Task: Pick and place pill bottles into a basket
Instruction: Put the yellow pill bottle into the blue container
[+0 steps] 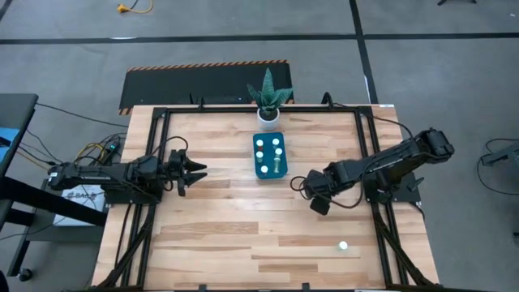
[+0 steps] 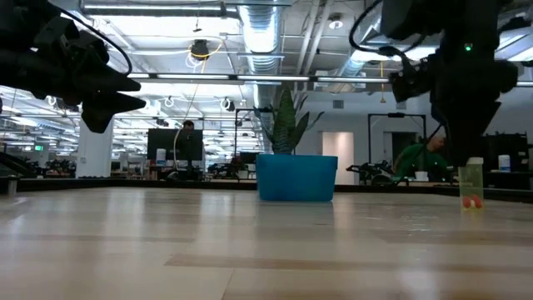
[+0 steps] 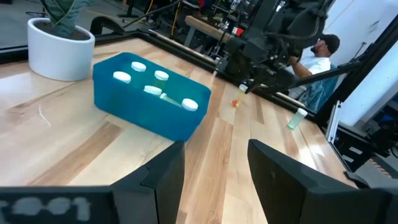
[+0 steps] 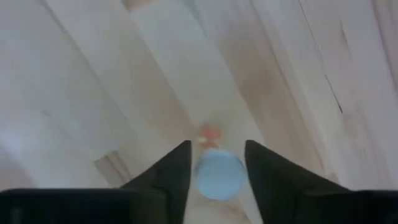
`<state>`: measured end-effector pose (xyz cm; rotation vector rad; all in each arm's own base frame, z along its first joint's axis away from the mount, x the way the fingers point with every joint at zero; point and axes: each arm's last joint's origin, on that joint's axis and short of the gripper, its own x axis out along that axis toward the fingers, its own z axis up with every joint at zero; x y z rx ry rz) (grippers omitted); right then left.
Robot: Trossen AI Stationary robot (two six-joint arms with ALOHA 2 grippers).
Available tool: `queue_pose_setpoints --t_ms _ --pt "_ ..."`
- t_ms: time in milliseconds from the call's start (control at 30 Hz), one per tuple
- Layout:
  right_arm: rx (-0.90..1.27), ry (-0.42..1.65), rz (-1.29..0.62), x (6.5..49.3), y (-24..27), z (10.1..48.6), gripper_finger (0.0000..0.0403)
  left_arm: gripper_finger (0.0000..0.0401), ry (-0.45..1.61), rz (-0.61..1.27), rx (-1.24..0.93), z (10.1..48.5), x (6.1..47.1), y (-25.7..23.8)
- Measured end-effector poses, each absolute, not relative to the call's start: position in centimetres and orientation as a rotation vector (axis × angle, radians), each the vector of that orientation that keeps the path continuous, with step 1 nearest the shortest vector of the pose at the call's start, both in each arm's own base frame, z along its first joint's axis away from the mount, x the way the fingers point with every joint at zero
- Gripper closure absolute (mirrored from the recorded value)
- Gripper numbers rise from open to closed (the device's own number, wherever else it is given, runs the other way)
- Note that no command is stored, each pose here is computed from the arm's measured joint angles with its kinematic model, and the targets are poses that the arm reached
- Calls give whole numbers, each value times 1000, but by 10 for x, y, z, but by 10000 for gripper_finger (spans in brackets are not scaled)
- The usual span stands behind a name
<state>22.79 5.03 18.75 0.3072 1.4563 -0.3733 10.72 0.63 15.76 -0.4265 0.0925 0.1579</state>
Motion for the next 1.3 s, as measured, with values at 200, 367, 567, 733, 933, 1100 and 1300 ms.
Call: queue_pose_setpoints --t_ms 200,367,567,733,933,1100,1300 --pt "271 1433 -319 234 52 196 340 236 95 158 -425 157 107 6" --pt "246 1447 -307 233 50 196 371 236 95 158 -425 158 107 6" --pt "251 1449 -316 234 41 196 376 236 96 158 -425 158 107 6" --pt "280 1443 -334 236 33 196 310 236 96 158 -425 158 107 6" --pt "333 1473 -354 235 23 196 181 236 96 158 -425 158 107 6" --pt "346 1493 -379 233 21 196 90 236 96 158 -425 158 107 6" --pt "358 1522 -405 229 29 188 27 236 95 158 -425 158 107 6"
